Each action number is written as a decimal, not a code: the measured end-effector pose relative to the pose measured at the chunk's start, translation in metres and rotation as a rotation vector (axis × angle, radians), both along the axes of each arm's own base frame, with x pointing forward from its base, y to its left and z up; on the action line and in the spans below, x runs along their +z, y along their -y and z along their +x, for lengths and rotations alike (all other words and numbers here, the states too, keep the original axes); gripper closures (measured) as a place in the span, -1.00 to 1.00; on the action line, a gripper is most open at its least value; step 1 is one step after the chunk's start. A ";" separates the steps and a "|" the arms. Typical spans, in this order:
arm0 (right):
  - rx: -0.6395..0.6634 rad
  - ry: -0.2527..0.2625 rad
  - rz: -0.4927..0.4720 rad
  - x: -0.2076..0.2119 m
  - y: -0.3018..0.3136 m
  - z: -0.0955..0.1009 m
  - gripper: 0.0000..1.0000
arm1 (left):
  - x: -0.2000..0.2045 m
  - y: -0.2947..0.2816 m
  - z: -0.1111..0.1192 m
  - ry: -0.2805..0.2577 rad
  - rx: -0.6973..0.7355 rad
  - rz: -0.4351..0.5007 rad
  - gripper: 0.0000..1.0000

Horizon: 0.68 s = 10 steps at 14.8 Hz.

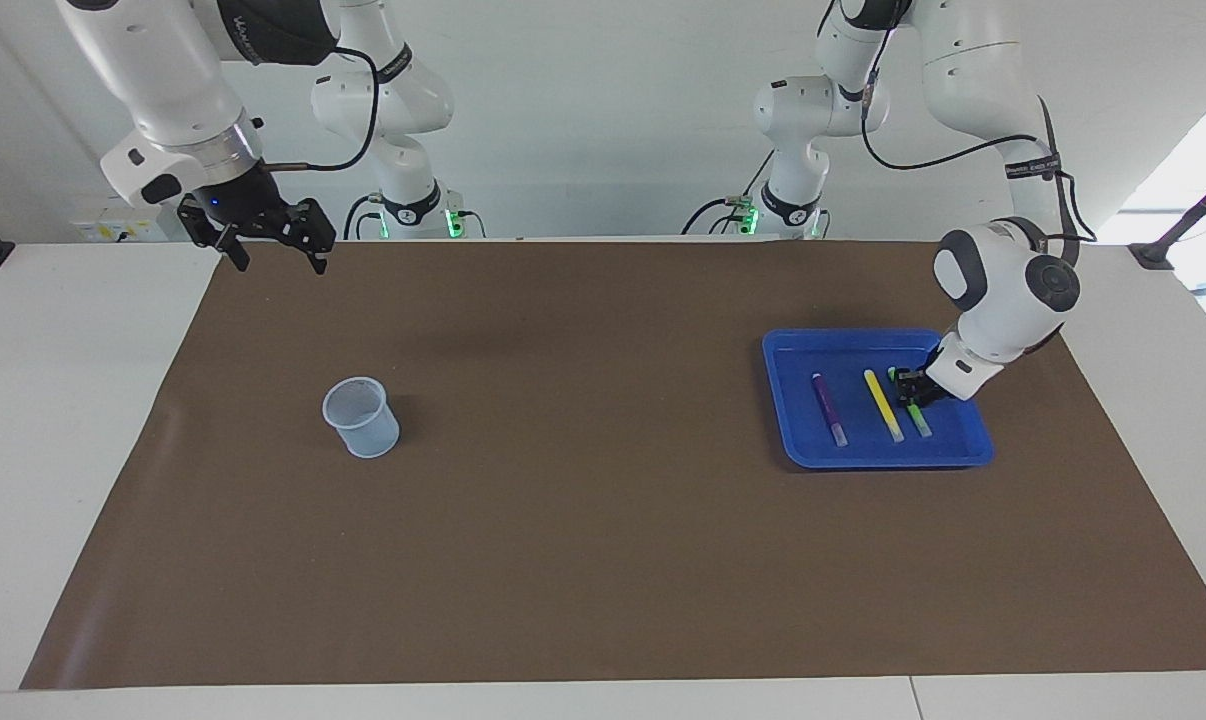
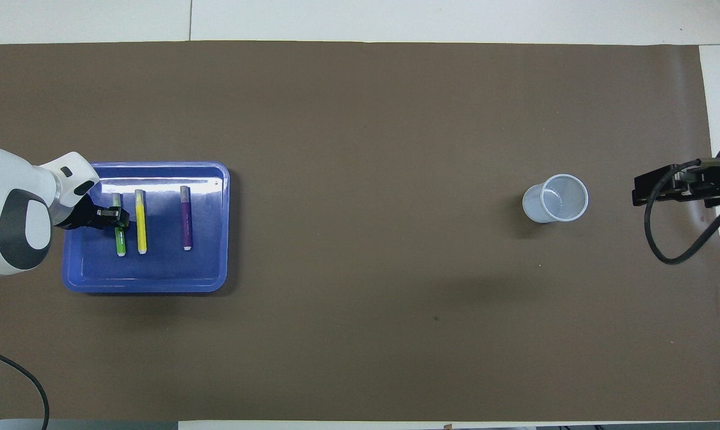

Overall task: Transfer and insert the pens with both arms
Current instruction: 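Lower the left gripper onto the green pen in the tray and grasp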

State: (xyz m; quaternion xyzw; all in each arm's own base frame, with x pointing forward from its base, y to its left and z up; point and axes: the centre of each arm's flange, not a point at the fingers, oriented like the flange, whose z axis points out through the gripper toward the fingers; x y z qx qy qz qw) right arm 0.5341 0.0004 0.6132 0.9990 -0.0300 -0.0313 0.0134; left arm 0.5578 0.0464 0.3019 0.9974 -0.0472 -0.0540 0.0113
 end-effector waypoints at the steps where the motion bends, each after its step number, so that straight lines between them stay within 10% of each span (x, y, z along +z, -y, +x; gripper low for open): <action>1: 0.000 0.000 0.000 0.000 0.000 0.000 -1.00 | 0.000 0.000 0.000 0.001 0.000 0.000 0.66; 10: 0.000 0.000 0.000 0.000 0.000 0.000 -1.00 | 0.006 0.000 0.003 -0.004 0.019 0.001 0.67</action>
